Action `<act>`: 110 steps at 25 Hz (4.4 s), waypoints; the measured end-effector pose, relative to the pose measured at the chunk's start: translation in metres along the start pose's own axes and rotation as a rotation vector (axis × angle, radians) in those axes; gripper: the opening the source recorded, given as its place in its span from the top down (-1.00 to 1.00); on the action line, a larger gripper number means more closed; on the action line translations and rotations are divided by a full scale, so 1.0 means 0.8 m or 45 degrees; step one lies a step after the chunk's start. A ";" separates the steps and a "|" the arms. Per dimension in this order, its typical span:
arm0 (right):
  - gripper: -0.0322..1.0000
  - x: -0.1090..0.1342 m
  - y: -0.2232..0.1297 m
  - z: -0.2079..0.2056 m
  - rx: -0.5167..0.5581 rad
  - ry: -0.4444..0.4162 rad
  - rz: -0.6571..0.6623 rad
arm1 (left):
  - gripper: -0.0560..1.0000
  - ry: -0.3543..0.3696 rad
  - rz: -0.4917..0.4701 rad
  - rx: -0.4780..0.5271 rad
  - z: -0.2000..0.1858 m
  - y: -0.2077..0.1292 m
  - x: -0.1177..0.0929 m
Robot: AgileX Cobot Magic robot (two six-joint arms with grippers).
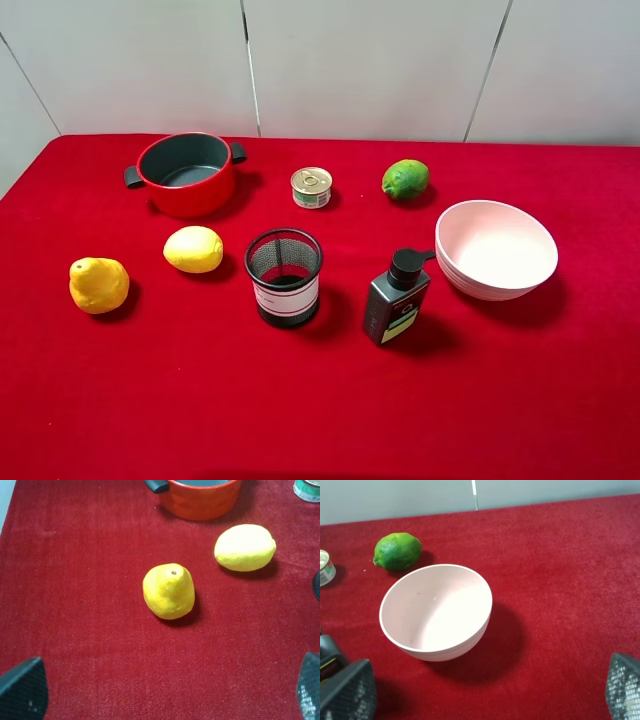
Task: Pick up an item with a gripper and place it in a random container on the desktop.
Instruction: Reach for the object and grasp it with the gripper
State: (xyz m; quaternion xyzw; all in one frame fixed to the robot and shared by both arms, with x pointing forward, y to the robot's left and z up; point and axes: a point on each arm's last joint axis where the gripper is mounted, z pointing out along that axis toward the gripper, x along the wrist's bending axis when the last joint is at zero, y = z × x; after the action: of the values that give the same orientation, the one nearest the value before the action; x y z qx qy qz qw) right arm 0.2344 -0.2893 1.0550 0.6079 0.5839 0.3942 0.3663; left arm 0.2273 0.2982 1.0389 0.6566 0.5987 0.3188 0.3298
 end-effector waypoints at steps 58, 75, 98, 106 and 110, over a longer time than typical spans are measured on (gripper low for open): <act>-0.40 -0.001 0.120 0.140 0.310 0.168 -0.273 | -0.99 0.001 0.000 -0.008 0.000 0.001 0.000; -0.40 0.020 0.183 0.321 0.497 0.361 -0.621 | -0.99 0.001 0.000 -0.008 0.000 0.001 0.000; -0.40 0.074 0.178 0.521 0.561 0.811 -1.258 | -0.99 0.001 0.000 -0.008 0.000 0.001 0.000; -0.40 0.104 0.160 0.555 0.581 0.872 -1.400 | -0.99 0.001 0.000 -0.008 0.000 0.001 0.000; -0.40 0.122 0.147 0.566 0.587 0.912 -1.476 | -0.99 0.001 0.000 -0.008 0.000 0.001 0.000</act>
State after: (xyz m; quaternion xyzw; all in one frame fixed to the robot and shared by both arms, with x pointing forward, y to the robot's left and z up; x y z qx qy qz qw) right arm 0.6958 -0.1910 0.9760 0.0953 0.9653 0.1783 0.1651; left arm 0.2276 0.2982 1.0394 0.6555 0.5978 0.3208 0.3317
